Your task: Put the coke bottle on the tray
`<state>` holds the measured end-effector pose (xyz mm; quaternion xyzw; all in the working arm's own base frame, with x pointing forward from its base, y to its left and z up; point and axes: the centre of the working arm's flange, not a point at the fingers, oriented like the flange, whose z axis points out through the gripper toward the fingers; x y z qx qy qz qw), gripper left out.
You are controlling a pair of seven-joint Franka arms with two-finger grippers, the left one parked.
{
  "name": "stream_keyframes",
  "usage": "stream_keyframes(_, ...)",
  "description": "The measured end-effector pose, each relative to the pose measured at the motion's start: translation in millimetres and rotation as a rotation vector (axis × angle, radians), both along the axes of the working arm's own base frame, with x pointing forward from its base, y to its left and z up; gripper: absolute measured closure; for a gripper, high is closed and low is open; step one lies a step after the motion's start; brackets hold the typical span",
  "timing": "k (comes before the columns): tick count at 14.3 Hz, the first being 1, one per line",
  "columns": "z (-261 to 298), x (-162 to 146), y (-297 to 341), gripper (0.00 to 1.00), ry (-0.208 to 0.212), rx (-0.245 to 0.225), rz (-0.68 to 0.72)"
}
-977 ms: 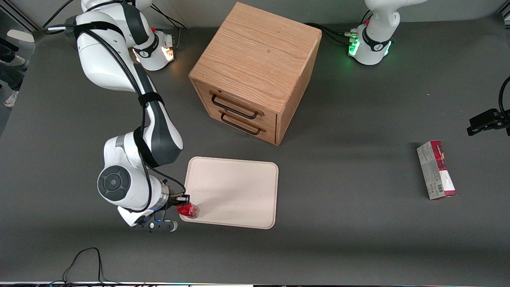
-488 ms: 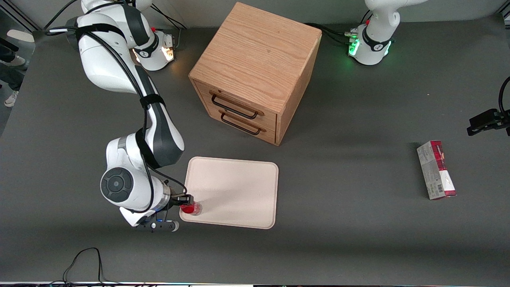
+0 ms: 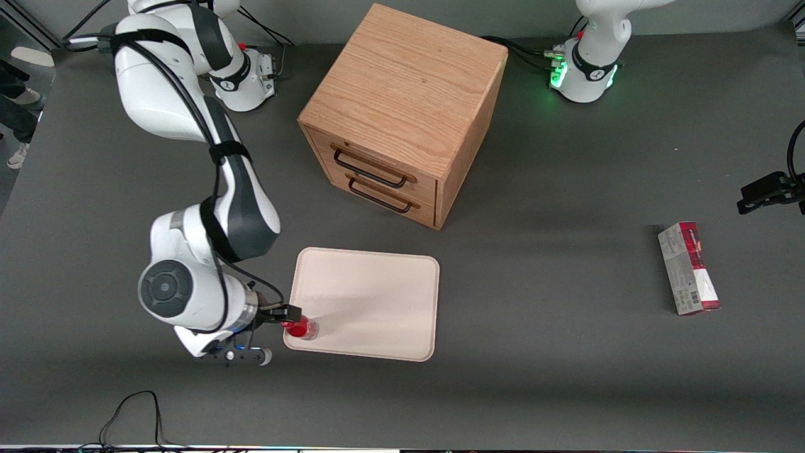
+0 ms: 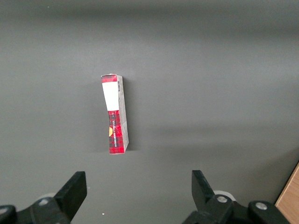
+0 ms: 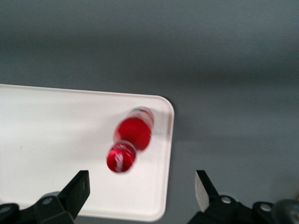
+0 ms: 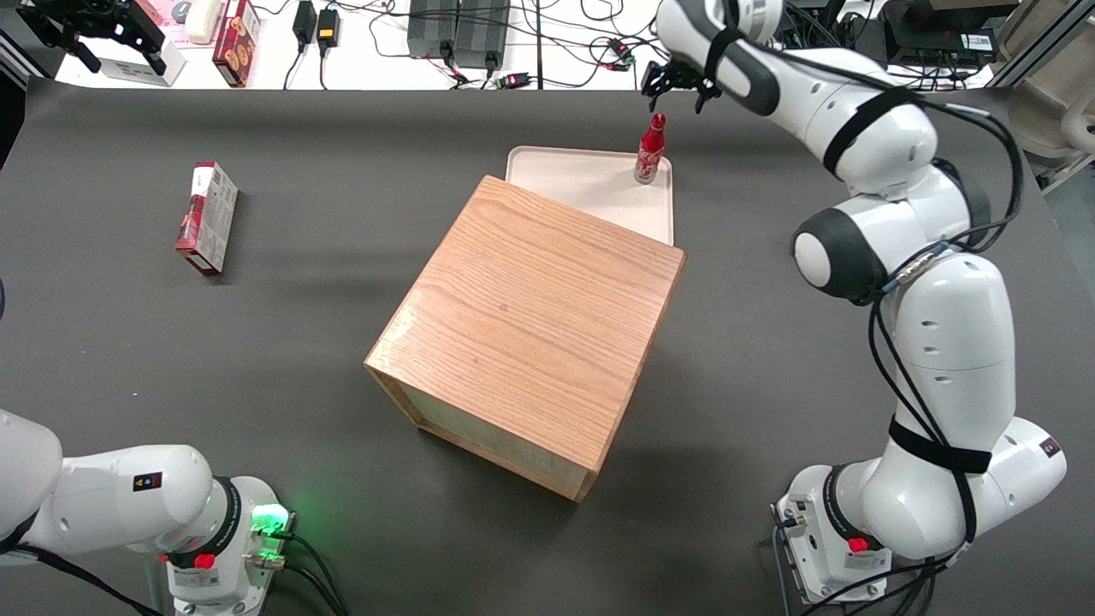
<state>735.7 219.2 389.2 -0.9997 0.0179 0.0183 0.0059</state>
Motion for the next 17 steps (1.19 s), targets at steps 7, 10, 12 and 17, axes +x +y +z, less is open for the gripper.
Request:
stream_keyframes(7,99.2,-49.8,-92.2,0.00,0.047,0.006,0.015)
stream_keyframes(10,118.5,-85.9,-133.8,0.00,0.046,0.025,0.010)
stream_keyframes(12,128.0,-117.4,-158.5,0.00,0.023,0.046,-0.017)
stream_keyframes(17,150.6,-174.8,-202.2,0.00,0.026,0.081,-0.058)
